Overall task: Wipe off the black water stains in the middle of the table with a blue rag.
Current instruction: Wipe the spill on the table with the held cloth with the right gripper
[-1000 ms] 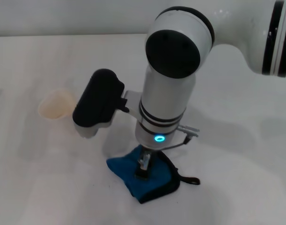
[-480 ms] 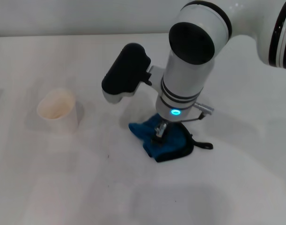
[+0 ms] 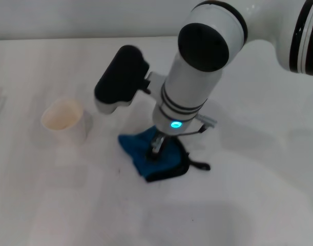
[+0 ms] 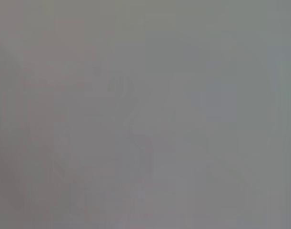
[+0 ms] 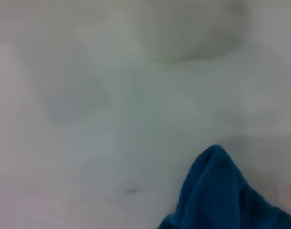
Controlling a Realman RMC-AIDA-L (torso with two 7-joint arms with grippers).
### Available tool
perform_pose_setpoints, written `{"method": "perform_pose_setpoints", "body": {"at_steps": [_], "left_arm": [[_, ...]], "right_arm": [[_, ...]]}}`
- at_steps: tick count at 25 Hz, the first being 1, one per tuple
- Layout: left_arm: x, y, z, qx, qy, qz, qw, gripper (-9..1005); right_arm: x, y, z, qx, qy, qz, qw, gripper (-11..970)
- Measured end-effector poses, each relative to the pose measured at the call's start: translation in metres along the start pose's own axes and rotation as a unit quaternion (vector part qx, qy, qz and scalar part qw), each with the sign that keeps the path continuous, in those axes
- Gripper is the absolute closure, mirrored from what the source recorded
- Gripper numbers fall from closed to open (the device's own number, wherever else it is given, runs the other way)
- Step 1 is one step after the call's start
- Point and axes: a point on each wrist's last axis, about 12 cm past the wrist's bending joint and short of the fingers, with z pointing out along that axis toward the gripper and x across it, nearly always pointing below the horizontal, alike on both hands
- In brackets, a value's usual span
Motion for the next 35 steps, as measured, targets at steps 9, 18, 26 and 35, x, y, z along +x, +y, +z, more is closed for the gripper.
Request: {"method": "perform_pose_setpoints", "body": {"at_steps": [9,18,26,35], "left_arm": [[0.000,0.001,-0.002,0.000,-0.002,0.000,1.000,121],[-0.001,0.003,-0.003,-0.003,-0.003,0.002,1.000,121],[-0.002,0.006,-0.004,-0.008,-0.004,0.001,1.000,121],[-0.002,0.007,-0.001,-0.010,-0.003,0.003,1.000,120]], "right_arm": [[0.004,0.019,-0.001,-0.030,0.019,-0.019,0.999,862],[0.024,-0.026,-0.007,0.016,0.015,0.053,0.998,845],[0.053,-0.062,-0.010,0.043,0.026,0.113,0.992,829],[0.073,-0.075,-0.010,0.048,0.036,0.135,0.989,811]]}}
